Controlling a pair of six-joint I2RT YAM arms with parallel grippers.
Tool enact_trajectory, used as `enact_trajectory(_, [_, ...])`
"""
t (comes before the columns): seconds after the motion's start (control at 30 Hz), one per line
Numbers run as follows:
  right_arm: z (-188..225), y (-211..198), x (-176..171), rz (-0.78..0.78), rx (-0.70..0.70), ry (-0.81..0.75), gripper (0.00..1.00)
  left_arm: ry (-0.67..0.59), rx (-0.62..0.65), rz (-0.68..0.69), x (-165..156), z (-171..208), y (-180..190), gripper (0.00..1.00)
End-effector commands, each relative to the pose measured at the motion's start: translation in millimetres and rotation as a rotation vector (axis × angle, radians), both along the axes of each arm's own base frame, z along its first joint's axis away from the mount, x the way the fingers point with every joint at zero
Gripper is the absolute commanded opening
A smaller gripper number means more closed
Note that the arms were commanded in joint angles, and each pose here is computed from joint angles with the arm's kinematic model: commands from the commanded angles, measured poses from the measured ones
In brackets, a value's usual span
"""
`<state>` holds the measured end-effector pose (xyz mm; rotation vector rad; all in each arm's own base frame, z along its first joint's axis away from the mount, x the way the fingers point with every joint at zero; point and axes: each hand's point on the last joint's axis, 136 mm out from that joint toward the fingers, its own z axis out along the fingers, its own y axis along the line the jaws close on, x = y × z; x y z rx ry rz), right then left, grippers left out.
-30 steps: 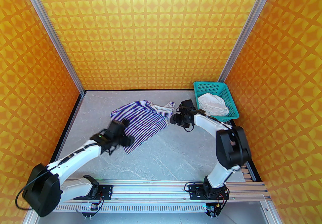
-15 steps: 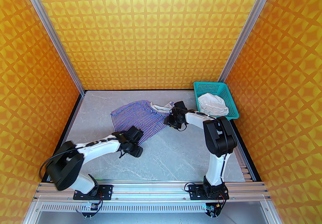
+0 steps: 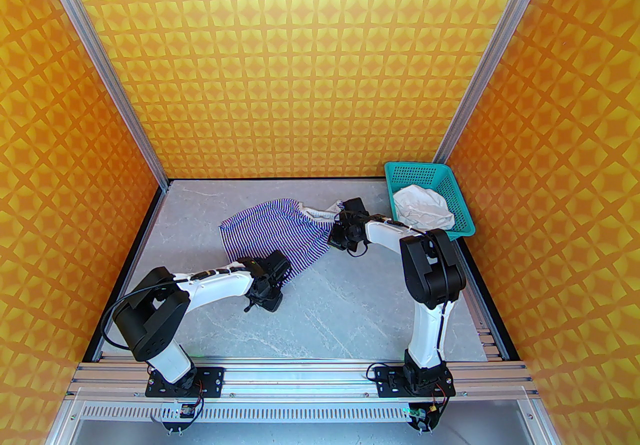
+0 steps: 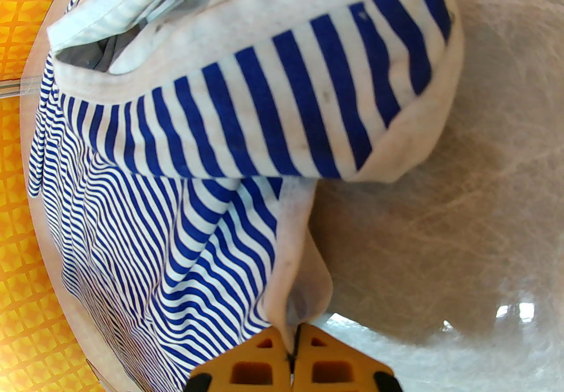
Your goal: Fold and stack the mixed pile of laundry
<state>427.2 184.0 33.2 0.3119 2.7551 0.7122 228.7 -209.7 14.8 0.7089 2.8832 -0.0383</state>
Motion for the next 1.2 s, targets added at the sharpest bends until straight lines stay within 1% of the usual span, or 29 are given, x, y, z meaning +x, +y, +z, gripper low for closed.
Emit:
enact_trajectory(0.0, [24.5,-1.9,9.3,-0.02,-0.002,-0.077,0.0,-0.02,0.107,0.047,1.9,-5.6,23.8,0.17])
enact_trajectory(0.03, [28.4,-1.5,10.0,-0.022,0.002,-0.086,0.0,-0.033,0.1,0.045,2.9,-2.7,23.2,0.1])
enact_trajectory(0.1, [37.4,-2.3,10.9,-0.032,0.01,-0.111,0.0,-0.075,0.077,0.037,6.1,6.4,21.0,0.01])
enact_trajectory(0.2, [59.6,-5.2,9.6,-0.047,0.012,-0.152,0.0,-0.189,-0.008,-0.038,9.0,32.0,5.2,0.0])
enact_trajectory(0.27, [83.2,-11.9,7.2,-0.064,-0.001,-0.202,0.0,-0.312,-0.05,-0.107,11.1,62.1,-4.4,0.0])
enact_trajectory(0.37, [131.3,-28.2,-2.1,-0.104,-0.044,-0.293,0.0,-0.516,-0.112,-0.241,9.3,124.2,-16.7,0.0])
enact_trajectory(0.43, [167.4,-39.8,-13.3,-0.131,-0.067,-0.351,0.0,-0.623,-0.167,-0.259,9.0,171.5,-13.2,0.0])
enact_trajectory(0.5, [203.9,-51.3,-28.7,-0.152,-0.083,-0.41,0.0,-0.742,-0.253,-0.29,0.6,228.5,-9.9,0.0])
enact_trajectory(0.53, [227.4,-59.4,-42.1,-0.159,-0.1,-0.45,0.0,-0.797,-0.293,-0.319,-7.0,255.6,-9.3,0.0])
enact_trajectory(0.63, [282.0,-79.5,-76.3,-0.168,-0.143,-0.548,0.0,-0.902,-0.352,-0.405,-25.9,313.5,-5.8,0.0])
enact_trajectory(0.73, [324.5,-98.1,-104.4,-0.179,-0.201,-0.607,0.0,-0.941,-0.329,-0.453,-27.5,345.7,-3.6,0.0])
enact_trajectory(0.8, [338.9,-101.9,-110.0,-0.169,-0.224,-0.611,0.0,-0.971,-0.302,-0.443,-16.0,363.2,-5.4,0.0])
enact_trajectory(0.9, [343.6,-101.9,-98.1,-0.15,-0.267,-0.596,0.0,-1.028,-0.272,-0.347,18.8,389.2,1.7,0.0])
enact_trajectory(0.97, [341.6,-95.7,-82.0,-0.125,-0.268,-0.578,0.0,-1.054,-0.254,-0.282,46.7,400.1,12.0,0.0])
enact_trajectory(1.03, [343.0,-90.5,-62.7,-0.109,-0.252,-0.584,0.0,-1.054,-0.25,-0.248,75.4,403.8,17.1,0.0])
enact_trajectory(1.07, [345.3,-88.1,-51.0,-0.103,-0.237,-0.591,0.0,-1.08,-0.255,-0.232,86.9,416.0,22.3,0.0])
enact_trajectory(1.17, [351.1,-82.0,-20.8,-0.091,-0.201,-0.61,0.0,-1.1,-0.275,-0.228,109.6,427.3,25.0,0.0])
